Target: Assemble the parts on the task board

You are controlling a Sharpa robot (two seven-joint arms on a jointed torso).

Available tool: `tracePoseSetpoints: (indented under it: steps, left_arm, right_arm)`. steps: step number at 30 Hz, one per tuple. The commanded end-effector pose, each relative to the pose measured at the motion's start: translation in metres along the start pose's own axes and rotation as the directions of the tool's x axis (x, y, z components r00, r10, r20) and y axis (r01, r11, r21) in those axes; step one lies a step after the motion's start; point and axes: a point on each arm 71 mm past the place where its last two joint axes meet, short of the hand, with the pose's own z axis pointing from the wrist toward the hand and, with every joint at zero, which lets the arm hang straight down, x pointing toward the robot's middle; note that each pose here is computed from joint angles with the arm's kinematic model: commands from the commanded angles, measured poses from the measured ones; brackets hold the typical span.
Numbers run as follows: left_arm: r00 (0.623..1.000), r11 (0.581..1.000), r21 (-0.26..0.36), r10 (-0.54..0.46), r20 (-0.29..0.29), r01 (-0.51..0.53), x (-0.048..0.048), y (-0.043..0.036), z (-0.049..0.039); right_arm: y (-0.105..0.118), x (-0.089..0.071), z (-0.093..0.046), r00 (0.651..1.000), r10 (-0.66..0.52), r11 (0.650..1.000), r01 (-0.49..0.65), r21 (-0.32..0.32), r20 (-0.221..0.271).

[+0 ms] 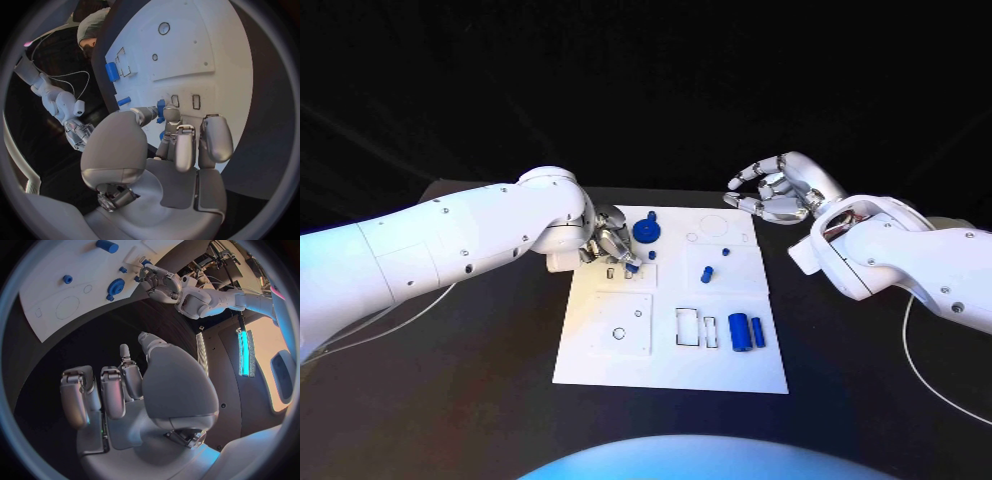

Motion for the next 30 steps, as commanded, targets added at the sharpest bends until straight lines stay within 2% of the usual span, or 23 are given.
tracePoseSetpoints:
  steps: [1,8,16,30]
  left_arm:
    - [0.995,0.995,0.042,-0.095,0.045,0.093,-0.0013,-0.0015,-0.0041]
    - [0.990,0.994,0.047,-0.099,0.102,0.095,0.0044,0.0042,-0.0081]
    - [0.986,0.998,0.037,-0.050,0.159,0.045,0.0135,0.0069,-0.0071]
    - [0.987,1.000,0.011,0.021,0.161,-0.023,0.0226,0.0086,-0.0036]
  right_arm:
    - [-0.001,0.001,0.000,1.000,-0.010,1.000,0.010,-0.002,-0.015]
    - [-0.002,0.001,-0.001,1.000,-0.011,1.000,0.011,0.002,-0.016]
    - [-0.003,0.001,-0.001,1.000,-0.016,1.000,0.016,0.000,-0.017]
    - [-0.003,0.001,-0.001,1.000,-0.017,1.000,0.017,0.000,-0.017]
